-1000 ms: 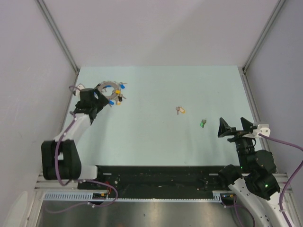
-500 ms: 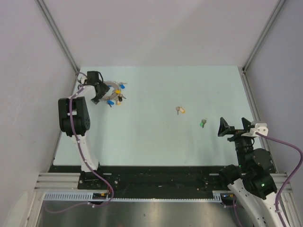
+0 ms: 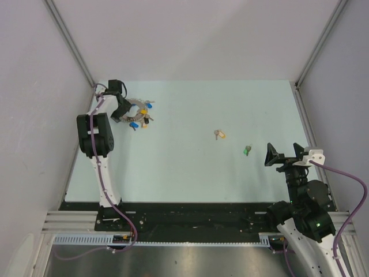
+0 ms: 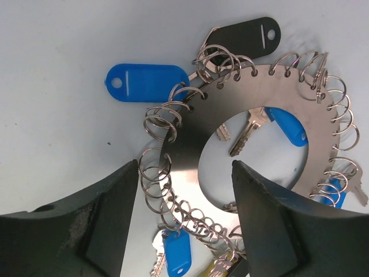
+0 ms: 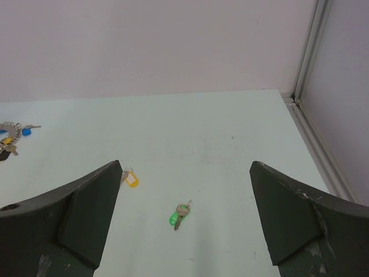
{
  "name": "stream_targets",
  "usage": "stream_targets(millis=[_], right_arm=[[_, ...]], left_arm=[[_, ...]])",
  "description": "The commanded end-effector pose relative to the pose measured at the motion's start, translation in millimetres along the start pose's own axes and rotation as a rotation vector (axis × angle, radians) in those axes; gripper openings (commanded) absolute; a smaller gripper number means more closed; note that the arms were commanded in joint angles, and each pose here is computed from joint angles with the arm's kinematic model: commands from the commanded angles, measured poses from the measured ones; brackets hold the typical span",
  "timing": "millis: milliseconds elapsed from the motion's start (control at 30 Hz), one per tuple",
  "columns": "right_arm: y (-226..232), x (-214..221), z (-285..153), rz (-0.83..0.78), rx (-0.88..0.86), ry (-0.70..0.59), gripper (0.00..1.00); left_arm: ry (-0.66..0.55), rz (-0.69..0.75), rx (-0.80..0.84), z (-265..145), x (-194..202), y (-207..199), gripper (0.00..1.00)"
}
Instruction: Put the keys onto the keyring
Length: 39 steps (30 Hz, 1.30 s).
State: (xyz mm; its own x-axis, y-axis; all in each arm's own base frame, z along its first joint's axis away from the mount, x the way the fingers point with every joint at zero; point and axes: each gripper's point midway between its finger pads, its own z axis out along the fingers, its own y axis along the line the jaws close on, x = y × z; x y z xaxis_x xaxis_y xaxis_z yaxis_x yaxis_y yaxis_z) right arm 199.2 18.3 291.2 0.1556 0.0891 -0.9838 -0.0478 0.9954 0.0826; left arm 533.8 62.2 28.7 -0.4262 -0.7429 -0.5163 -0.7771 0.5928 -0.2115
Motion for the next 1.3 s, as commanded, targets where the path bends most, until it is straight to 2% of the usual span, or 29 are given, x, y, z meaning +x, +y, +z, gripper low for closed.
stream_targets(millis=[0, 267, 433, 567, 867, 1267], right_arm=[[1.5, -7.8, 2.0, -0.004, -0.008, -0.032, 1.0], [3.1, -10.6, 0.0, 0.003, -0.021, -0.045, 1.0], [3.7, -12.7, -1.9, 0.012, -0.027, -0.054, 1.0], [5.2, -15.3, -2.9, 0.018, -0.037, -0.06, 1.0], [10.1, -19.7, -5.2, 0.035, -0.062, -0.062, 1.0], [25.8, -21.3, -8.4, 0.046, -0.151, -0.059, 1.0]], left_arm=[[0.065, -0.008, -0.102, 3.4, 12.1, 21.4, 0.7], [0.137, 0.075, -0.132, -5.3, 36.1, 32.8, 0.56], [0.157, 0.177, -0.124, -15.6, 50.3, 28.6, 0.49], [0.187, 0.26, -0.125, -23.1, 64.4, 30.0, 0.47], [0.24, 0.481, -0.089, -71.9, 139.7, 36.0, 0.46], [0.358, 0.625, -0.02, -150.1, 256.7, 106.2, 0.43]])
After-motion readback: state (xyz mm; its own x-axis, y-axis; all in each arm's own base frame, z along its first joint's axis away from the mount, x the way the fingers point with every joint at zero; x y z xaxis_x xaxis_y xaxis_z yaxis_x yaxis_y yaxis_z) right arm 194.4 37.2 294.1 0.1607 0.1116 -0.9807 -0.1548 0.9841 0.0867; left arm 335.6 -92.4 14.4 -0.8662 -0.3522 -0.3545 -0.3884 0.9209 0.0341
